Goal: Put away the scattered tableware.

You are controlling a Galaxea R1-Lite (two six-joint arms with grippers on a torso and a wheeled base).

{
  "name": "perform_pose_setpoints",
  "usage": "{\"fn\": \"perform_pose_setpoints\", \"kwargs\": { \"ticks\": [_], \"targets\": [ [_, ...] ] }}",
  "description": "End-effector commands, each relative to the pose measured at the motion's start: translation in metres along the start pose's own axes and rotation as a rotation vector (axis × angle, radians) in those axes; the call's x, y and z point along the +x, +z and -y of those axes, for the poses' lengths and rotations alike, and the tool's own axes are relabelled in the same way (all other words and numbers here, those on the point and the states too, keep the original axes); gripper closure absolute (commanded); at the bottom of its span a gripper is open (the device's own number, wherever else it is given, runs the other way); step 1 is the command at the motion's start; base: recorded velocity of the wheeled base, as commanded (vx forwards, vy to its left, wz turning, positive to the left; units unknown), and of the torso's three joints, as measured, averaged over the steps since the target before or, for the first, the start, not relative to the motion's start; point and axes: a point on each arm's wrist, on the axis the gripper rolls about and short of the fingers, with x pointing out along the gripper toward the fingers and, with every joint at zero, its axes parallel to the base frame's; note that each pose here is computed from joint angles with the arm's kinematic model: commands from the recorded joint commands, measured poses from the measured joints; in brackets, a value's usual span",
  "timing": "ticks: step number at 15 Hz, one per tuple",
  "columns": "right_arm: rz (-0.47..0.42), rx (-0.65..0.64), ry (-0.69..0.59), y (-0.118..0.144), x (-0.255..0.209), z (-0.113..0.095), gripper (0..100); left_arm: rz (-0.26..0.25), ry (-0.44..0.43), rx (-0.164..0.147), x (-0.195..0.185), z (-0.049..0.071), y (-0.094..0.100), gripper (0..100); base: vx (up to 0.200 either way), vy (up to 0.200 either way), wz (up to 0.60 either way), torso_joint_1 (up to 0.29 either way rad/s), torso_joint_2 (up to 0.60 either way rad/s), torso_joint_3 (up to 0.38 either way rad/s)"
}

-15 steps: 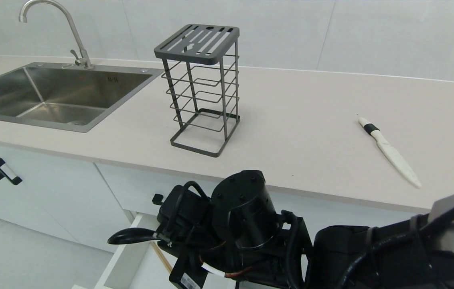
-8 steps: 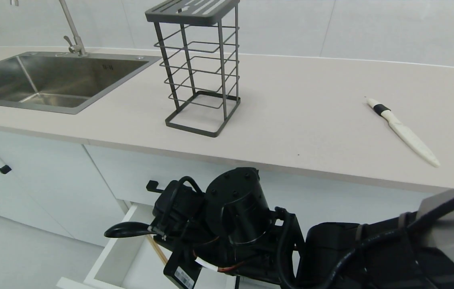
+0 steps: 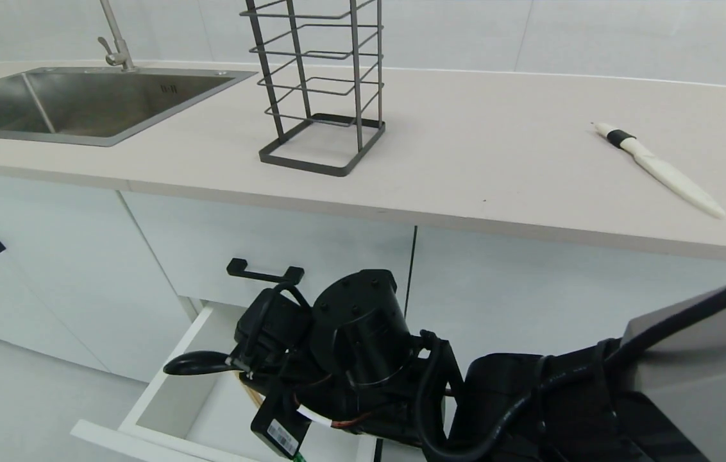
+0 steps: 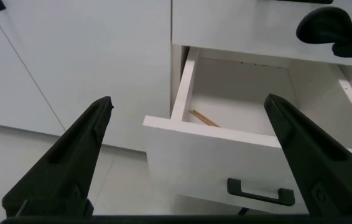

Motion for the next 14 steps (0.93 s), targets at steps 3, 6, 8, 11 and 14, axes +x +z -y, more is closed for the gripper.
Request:
{"fn": "perform_pose_setpoints", "kwargs": {
  "ticks": [3, 6, 8, 11, 14],
  "targets": [
    [0.01, 0.002, 0.005, 0.002, 0.002, 0.004, 100, -0.002, 0.0, 0.0, 0.0, 0.0, 0.0, 0, 0.0, 0.0, 0.0, -0.043, 0.25, 0.069],
    [0.005, 0.007, -0.01, 0.002, 0.006, 0.004, 100, -0.002, 0.0, 0.0, 0.0, 0.0, 0.0, 0, 0.0, 0.0, 0.0, -0.003, 0.06, 0.026],
    [-0.018, 0.017, -0.037, -0.004, 0.009, 0.009, 100, -0.002, 0.0, 0.0, 0.0, 0.0, 0.0, 0, 0.0, 0.0, 0.0, -0.001, 0.0, 0.025],
    [-0.064, 0.033, -0.097, -0.008, 0.013, 0.012, 100, -0.002, 0.0, 0.0, 0.0, 0.0, 0.0, 0, 0.0, 0.0, 0.0, 0.0, 0.0, 0.0],
    [-0.109, 0.038, -0.13, -0.017, 0.05, 0.006, 100, -0.002, 0.0, 0.0, 0.0, 0.0, 0.0, 0, 0.0, 0.0, 0.0, 0.0, 0.0, 0.0]
  ]
}}
